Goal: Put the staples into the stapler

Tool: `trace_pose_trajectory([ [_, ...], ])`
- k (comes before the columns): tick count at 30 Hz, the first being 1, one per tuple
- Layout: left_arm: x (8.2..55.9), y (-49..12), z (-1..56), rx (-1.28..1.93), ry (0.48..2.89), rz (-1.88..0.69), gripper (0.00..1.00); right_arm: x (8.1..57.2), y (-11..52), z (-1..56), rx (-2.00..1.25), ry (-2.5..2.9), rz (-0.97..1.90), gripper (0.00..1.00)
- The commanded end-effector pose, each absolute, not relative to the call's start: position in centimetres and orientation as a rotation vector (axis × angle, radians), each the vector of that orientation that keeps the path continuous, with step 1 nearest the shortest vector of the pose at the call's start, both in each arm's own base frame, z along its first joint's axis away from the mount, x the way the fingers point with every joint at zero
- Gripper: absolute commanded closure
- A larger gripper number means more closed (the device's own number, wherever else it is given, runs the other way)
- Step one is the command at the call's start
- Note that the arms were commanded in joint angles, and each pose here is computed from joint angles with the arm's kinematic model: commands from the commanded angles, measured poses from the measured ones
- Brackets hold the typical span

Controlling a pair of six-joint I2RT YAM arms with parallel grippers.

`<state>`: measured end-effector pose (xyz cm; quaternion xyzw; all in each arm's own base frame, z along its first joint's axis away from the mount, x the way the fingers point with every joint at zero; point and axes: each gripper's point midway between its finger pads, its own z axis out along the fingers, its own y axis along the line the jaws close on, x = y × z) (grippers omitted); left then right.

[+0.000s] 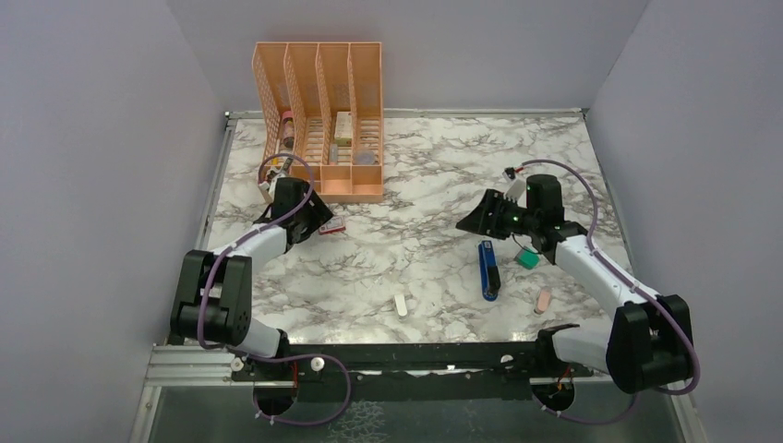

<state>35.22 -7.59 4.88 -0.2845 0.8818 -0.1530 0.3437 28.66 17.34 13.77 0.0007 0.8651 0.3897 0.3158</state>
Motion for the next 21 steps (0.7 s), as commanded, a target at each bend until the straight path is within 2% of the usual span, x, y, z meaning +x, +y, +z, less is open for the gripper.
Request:
trace_pose_trajectory([
  [1,38.7,-7.1,6.5,-0.702,2.182,-0.382,0.32,29.2,17.9,14.0,-0.055,2.249,1.042,0.41],
  [13,37.8,-8.6,4.2,-0.623,2.278,-0.413,0.51,29.3,18.3,13.0,-0.067,2.278,1.040,0.47],
  [21,36.5,-10.9,3.7,-0.518,2.327,-0.452,0.55,29.1,18.5,12.9,-0.080,2.282,1.031,0.49],
])
